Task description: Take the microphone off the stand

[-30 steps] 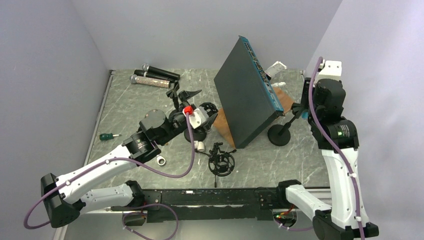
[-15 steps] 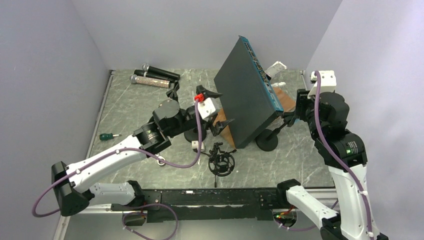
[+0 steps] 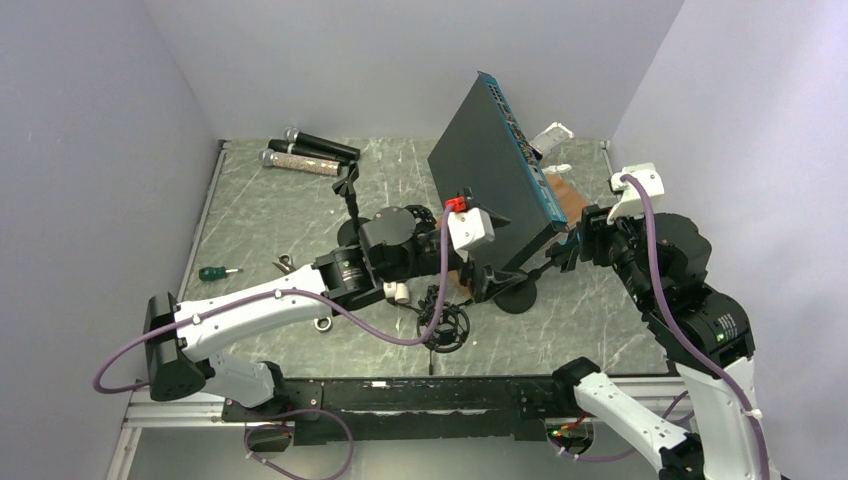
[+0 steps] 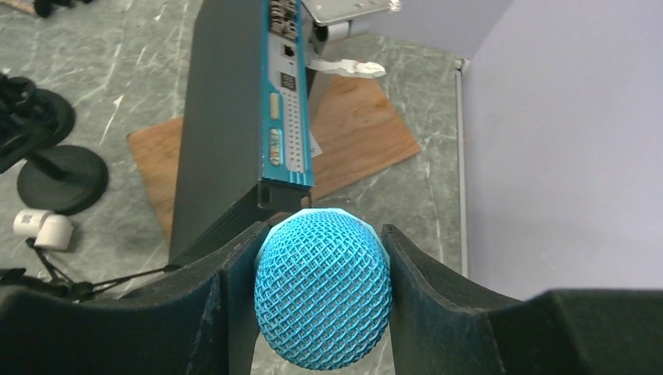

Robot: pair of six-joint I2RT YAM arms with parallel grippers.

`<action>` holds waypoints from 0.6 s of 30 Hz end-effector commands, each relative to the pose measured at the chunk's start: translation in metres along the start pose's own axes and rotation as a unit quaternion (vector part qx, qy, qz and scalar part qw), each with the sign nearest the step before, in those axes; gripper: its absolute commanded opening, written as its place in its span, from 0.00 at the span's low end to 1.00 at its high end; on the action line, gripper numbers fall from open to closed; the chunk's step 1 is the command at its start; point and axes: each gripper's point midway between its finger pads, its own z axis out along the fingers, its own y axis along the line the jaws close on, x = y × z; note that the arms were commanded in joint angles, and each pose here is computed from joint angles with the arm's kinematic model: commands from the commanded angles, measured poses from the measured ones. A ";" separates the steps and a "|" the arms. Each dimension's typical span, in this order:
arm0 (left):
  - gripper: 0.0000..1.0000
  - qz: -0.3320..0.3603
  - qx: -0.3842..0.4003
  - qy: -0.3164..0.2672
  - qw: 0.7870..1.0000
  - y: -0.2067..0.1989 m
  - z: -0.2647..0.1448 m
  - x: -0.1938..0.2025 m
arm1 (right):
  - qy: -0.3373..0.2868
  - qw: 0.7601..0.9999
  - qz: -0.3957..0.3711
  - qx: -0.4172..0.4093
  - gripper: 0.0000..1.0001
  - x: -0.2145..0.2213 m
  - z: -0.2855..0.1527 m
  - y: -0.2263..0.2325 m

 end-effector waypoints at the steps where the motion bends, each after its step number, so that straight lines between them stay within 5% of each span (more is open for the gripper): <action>1: 0.99 -0.006 -0.020 -0.042 0.999 -0.003 0.011 -0.028 | -0.022 1.000 -0.007 -0.011 0.00 -0.006 -0.011 0.002; 8: 0.99 0.003 -0.110 -0.041 0.993 -0.004 0.029 -0.016 | 0.015 0.995 0.001 -0.096 0.00 0.005 0.004 0.041; 18: 0.97 0.038 -0.215 -0.003 0.976 0.005 0.054 0.017 | 0.049 0.995 0.002 -0.083 0.00 0.010 0.024 0.047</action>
